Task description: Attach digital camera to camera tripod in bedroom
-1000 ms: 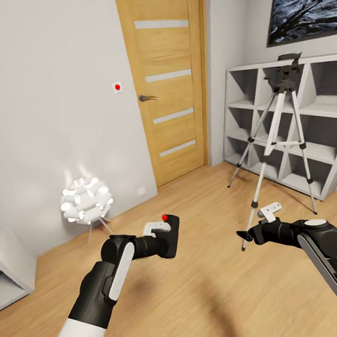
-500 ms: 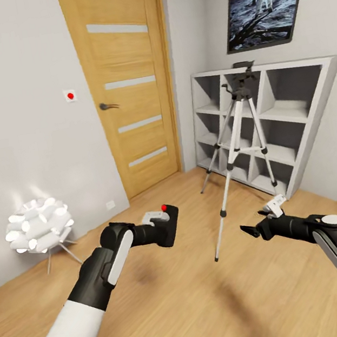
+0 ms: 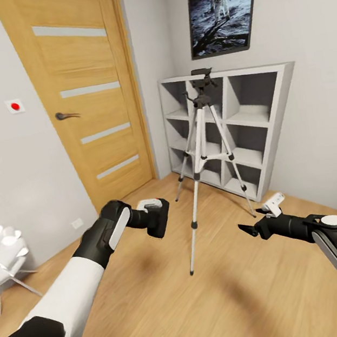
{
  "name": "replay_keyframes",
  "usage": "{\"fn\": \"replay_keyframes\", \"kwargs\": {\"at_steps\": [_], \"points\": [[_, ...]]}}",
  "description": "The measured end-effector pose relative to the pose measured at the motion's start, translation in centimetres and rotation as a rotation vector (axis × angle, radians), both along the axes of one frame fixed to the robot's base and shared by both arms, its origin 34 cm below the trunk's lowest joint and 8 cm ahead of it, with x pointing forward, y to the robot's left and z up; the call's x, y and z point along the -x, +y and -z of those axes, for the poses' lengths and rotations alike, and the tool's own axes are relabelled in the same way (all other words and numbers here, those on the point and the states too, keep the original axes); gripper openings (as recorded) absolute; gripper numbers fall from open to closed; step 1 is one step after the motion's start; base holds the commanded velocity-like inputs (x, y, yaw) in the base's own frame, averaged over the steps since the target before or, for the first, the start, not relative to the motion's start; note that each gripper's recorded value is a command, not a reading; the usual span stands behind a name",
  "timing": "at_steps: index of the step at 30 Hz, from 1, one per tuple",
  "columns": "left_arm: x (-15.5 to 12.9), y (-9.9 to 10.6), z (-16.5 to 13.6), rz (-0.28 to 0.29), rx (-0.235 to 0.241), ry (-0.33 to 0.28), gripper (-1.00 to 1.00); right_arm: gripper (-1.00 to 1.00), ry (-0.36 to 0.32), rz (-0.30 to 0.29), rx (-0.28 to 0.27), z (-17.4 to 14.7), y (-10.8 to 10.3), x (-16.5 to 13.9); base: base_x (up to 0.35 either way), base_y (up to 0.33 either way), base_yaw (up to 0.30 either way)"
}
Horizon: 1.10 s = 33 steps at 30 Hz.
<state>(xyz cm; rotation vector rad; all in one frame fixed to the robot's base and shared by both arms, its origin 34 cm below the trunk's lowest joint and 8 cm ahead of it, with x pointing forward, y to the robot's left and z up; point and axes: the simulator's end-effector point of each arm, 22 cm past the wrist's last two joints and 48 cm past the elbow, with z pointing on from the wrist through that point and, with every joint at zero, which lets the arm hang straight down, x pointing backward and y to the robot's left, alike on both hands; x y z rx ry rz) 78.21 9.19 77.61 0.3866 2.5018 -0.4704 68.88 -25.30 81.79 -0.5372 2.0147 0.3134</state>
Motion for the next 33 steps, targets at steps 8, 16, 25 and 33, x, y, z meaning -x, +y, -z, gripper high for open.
{"fn": "replay_keyframes", "kwargs": {"at_steps": [8, 16, 25, 33], "points": [[0.2, 1.1, -1.1, 0.036, 0.039, 0.018, -1.00, 1.00, 0.001, 0.000, -0.005, -0.9, 0.0, -0.1, 0.032, -0.031, -0.062], [1.4, 1.1, -7.3, 0.150, 0.106, -0.106, -1.00, 1.00, 0.011, 0.000, -0.010, -1.9, 0.4, -0.3, 0.004, -0.004, -0.008], [0.0, 1.5, -10.6, 0.189, 0.065, -0.107, -1.00, 1.00, 0.033, 0.007, -0.007, -2.4, 0.4, 0.1, 0.000, 0.000, -0.001], [-0.1, 0.8, -10.1, 0.267, 0.013, 0.033, -1.00, 1.00, 0.038, 0.010, -0.006, -3.6, 0.3, 0.0, 0.000, 0.000, 0.000]]}}
